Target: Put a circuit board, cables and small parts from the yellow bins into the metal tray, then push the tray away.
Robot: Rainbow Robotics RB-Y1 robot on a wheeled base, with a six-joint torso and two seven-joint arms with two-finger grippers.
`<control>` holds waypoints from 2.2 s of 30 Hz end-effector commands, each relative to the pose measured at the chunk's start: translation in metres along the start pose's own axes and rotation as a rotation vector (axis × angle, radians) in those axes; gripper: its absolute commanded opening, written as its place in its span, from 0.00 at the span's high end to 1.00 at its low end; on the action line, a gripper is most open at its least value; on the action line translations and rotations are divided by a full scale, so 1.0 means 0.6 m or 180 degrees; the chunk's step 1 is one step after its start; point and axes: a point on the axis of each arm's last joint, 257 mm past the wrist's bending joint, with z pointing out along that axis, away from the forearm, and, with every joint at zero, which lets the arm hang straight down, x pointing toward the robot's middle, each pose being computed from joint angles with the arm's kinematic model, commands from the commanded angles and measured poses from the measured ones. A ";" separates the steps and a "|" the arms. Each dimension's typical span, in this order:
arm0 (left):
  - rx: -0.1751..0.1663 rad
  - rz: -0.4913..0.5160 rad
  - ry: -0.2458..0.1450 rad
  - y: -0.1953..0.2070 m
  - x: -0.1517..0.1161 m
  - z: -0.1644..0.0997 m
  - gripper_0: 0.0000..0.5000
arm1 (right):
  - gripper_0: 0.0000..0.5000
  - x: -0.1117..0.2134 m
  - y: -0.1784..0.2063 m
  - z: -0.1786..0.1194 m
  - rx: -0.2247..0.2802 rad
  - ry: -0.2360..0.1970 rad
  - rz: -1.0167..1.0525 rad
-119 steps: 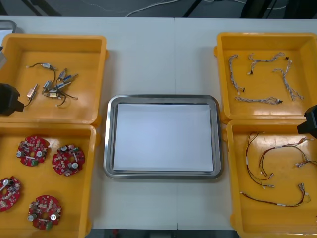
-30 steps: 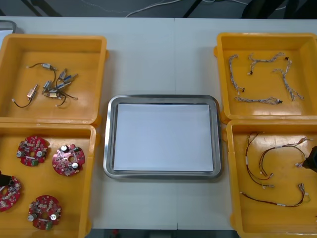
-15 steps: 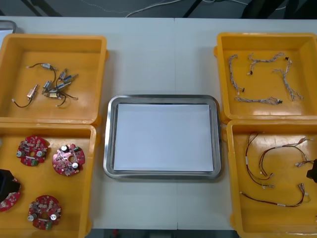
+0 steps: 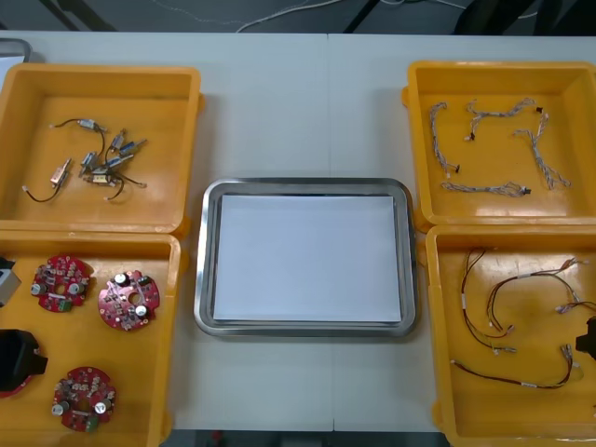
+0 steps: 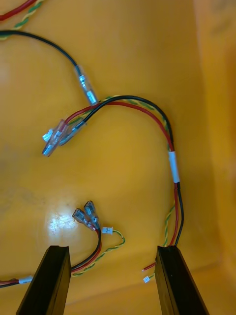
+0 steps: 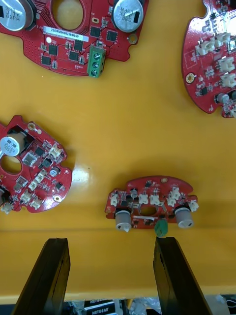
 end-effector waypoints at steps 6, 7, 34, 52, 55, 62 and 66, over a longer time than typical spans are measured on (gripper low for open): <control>-0.0147 0.0372 0.0101 0.023 0.034 0.020 0.00 | 0.00 0.035 0.017 0.036 -0.0174 0.0093 0.0026; -0.0148 0.0377 0.0090 0.023 0.036 0.024 0.00 | 0.00 0.036 0.017 0.041 -0.0179 0.0092 0.0014; -0.0266 0.0372 -0.0037 0.013 0.063 0.078 0.00 | 0.00 0.025 0.037 0.099 -0.0309 0.0094 -0.0018; -0.0150 0.0386 0.0084 -0.017 0.104 0.108 0.00 | 1.00 0.004 0.063 0.089 -0.0376 0.0087 -0.0183; -0.0132 0.0392 0.0078 -0.022 0.109 0.113 0.00 | 1.00 -0.006 0.067 0.079 -0.0363 0.0054 -0.0242; -0.0110 0.0391 0.0073 -0.027 0.116 0.120 0.00 | 1.00 -0.039 0.073 0.048 -0.0366 -0.0012 -0.0271; -0.0118 0.0392 0.0070 -0.026 0.116 0.124 0.00 | 1.00 -0.060 0.076 0.036 -0.0363 -0.0066 -0.0268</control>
